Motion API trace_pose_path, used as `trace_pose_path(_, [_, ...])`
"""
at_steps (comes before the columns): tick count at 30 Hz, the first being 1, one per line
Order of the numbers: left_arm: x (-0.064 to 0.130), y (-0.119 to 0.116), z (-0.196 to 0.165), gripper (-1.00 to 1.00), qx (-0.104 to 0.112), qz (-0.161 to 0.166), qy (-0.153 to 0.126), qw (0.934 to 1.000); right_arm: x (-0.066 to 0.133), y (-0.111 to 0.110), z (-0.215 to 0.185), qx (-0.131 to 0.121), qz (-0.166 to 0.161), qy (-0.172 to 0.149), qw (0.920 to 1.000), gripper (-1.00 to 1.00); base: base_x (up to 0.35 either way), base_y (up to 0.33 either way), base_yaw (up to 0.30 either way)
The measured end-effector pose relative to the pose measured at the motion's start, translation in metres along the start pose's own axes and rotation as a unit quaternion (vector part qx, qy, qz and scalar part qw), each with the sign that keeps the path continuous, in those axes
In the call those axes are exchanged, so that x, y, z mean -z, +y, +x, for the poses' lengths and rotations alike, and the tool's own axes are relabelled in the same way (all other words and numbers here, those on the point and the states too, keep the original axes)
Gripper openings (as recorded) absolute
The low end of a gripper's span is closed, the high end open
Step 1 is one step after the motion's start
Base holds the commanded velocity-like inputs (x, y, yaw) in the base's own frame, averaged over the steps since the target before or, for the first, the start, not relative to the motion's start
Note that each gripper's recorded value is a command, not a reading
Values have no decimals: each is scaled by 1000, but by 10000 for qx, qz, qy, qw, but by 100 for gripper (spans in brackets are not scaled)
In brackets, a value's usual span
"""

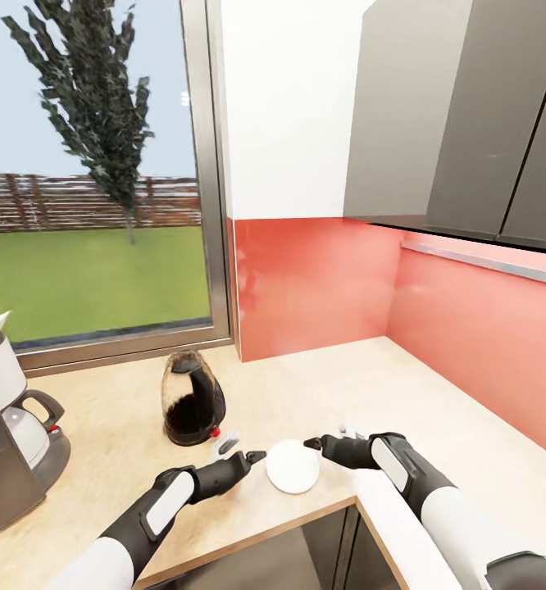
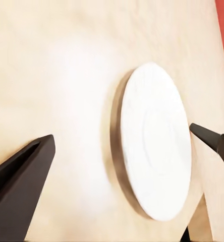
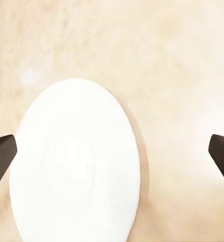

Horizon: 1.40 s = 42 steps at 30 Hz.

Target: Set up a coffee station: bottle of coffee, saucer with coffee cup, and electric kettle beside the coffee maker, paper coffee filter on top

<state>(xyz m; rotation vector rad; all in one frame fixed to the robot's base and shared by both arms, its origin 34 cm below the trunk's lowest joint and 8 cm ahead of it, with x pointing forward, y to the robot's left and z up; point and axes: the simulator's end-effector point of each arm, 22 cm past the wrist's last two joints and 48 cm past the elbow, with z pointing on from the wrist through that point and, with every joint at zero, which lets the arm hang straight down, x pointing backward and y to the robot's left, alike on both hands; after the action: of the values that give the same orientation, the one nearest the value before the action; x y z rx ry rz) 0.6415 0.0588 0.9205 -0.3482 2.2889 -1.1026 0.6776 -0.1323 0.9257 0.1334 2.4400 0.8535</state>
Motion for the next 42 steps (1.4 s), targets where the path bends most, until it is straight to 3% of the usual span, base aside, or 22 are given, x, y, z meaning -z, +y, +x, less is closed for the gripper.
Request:
trace_pose_path(12, [0,-4,-8,100,157,98,-187,9997,-1,0,2,13,6,26,10000,100,0,0,0])
trace_pose_path(16, [0,-3,-15,100,233,121,-372,9990,-2,9,7,-30,-231,65,9997,100,0,0,0])
trace_pose_path(20, [0,-3,-16,100,275,133,-432,9986,-3,17,21,-235,-618,200,9976,100,0,0,0])
trace_pose_path(25, [0,-2,-16,100,292,138,-453,9984,-7,-2,48,-597,-503,450,9959,100,0,0,0])
trace_pose_path(42, [-4,-1,-15,100,252,105,-647,9975,-11,3,50,-576,-548,402,9960,100,0,0,0])
